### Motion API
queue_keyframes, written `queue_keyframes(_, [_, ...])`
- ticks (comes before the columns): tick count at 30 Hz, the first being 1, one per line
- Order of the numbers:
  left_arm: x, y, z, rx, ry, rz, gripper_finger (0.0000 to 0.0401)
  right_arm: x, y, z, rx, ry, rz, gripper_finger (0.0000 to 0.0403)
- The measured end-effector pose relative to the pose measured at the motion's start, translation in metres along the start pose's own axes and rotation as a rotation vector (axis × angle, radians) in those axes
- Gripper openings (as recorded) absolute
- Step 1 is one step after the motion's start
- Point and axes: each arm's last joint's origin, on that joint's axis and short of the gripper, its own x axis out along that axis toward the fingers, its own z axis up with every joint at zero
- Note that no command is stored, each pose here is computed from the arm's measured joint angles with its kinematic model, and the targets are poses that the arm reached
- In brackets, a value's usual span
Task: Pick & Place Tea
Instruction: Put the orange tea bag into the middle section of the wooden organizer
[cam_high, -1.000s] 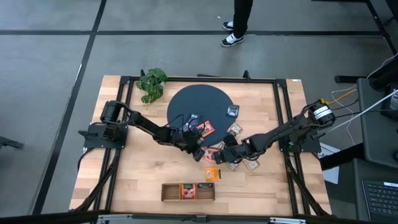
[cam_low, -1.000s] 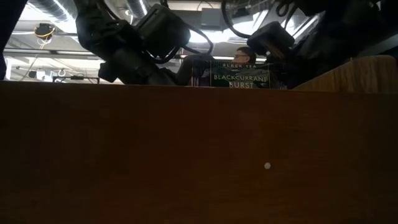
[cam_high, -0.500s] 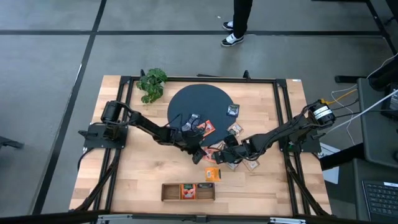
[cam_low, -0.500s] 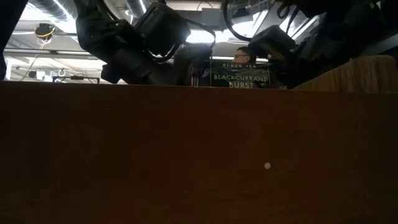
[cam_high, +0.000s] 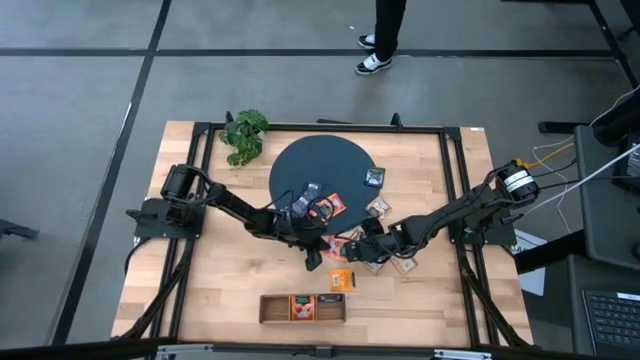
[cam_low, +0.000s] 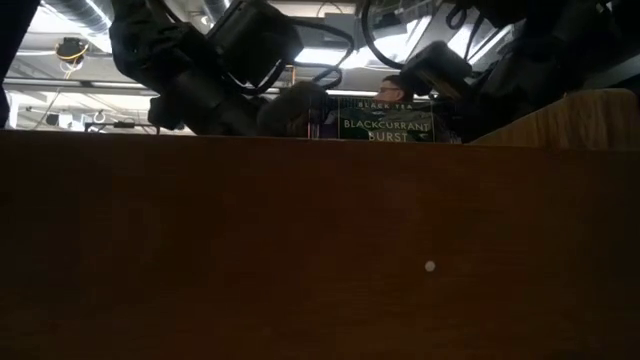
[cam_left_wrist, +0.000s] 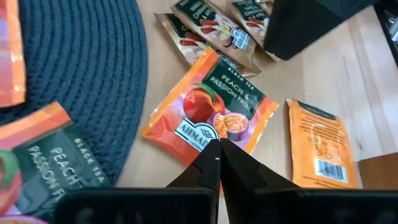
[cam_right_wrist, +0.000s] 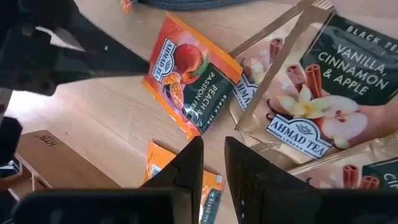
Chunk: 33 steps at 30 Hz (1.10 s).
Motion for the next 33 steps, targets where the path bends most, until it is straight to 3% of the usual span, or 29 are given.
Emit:
queue_keyframes(6, [0.002, 0.003, -0.003, 0.009, 0.019, 0.021, 0.0002, 0.0, 0.001, 0.0, 0.005, 0.014, 0.01, 0.0069])
queue_keyframes(11, [0.016, 0.0, -0.008, -0.01, 0.045, -0.045, 0.0002, 0.0, 0.002, 0.0, 0.015, 0.015, 0.016, 0.0069])
queue_keyframes(15, [0.028, -0.01, -0.006, 0.038, 0.052, -0.06, 0.0003, 0.0, 0.002, -0.001, 0.017, 0.02, 0.016, 0.0069])
queue_keyframes(21, [0.032, -0.015, -0.002, 0.107, 0.137, 0.033, 0.0003, -0.001, 0.001, -0.005, 0.01, 0.059, 0.005, 0.0069])
queue_keyframes(33, [0.032, -0.013, -0.005, 0.077, 0.154, 0.051, 0.0003, -0.005, -0.001, -0.026, 0.026, 0.087, 0.012, 0.0069])
